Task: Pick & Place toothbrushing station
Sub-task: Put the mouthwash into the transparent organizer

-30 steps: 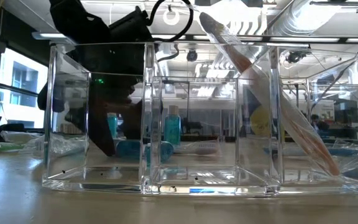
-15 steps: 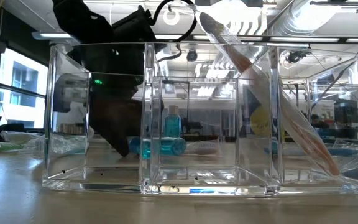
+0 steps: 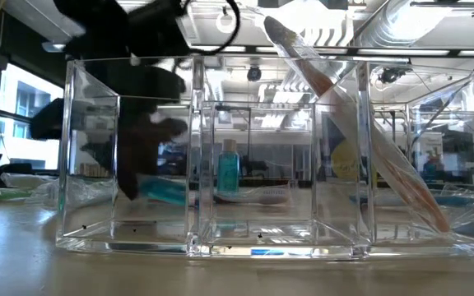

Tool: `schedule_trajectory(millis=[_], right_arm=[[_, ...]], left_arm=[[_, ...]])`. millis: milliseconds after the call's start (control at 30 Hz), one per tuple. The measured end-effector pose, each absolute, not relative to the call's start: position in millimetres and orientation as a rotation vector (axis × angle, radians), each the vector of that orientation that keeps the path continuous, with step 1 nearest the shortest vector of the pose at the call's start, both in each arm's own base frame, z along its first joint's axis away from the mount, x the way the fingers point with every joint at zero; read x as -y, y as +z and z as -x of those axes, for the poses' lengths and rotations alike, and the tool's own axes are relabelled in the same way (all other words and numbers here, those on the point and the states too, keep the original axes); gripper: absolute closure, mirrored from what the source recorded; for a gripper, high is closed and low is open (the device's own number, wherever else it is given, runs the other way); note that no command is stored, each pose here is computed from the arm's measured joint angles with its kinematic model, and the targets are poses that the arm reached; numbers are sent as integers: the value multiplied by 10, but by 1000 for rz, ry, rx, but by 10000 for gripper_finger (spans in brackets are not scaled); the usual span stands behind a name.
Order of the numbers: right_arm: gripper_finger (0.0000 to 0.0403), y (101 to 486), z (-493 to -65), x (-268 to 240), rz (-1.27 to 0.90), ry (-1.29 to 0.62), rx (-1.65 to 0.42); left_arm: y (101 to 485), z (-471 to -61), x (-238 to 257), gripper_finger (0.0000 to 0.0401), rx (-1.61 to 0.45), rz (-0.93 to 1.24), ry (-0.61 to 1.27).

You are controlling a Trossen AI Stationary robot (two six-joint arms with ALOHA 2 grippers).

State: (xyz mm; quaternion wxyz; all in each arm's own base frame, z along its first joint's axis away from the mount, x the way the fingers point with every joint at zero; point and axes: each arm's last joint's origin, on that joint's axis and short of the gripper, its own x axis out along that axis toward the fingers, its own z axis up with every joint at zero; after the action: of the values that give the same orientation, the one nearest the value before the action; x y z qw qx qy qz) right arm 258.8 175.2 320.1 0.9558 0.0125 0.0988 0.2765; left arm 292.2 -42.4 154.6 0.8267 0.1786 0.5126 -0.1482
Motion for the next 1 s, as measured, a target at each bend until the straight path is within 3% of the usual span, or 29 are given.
schedule_trajectory(millis=[367,567,833,1000], right_arm=[[315,3201,-2588,-1752,-26,561,-201],[315,3201,-2588,-1751,-40,557,-205],[315,3193,-2635,-1632,-206,184,-208],[309,3204,-2693,-1521,-223,128,-196]], left_arm=[[2124,-2704,862,307,-1215,-761,-119],[2475,-2565,1195,307,-1178,-962,-12],[2779,-2455,1560,307,-1004,-1087,15],[2900,-2412,1668,307,-939,-1123,37]])
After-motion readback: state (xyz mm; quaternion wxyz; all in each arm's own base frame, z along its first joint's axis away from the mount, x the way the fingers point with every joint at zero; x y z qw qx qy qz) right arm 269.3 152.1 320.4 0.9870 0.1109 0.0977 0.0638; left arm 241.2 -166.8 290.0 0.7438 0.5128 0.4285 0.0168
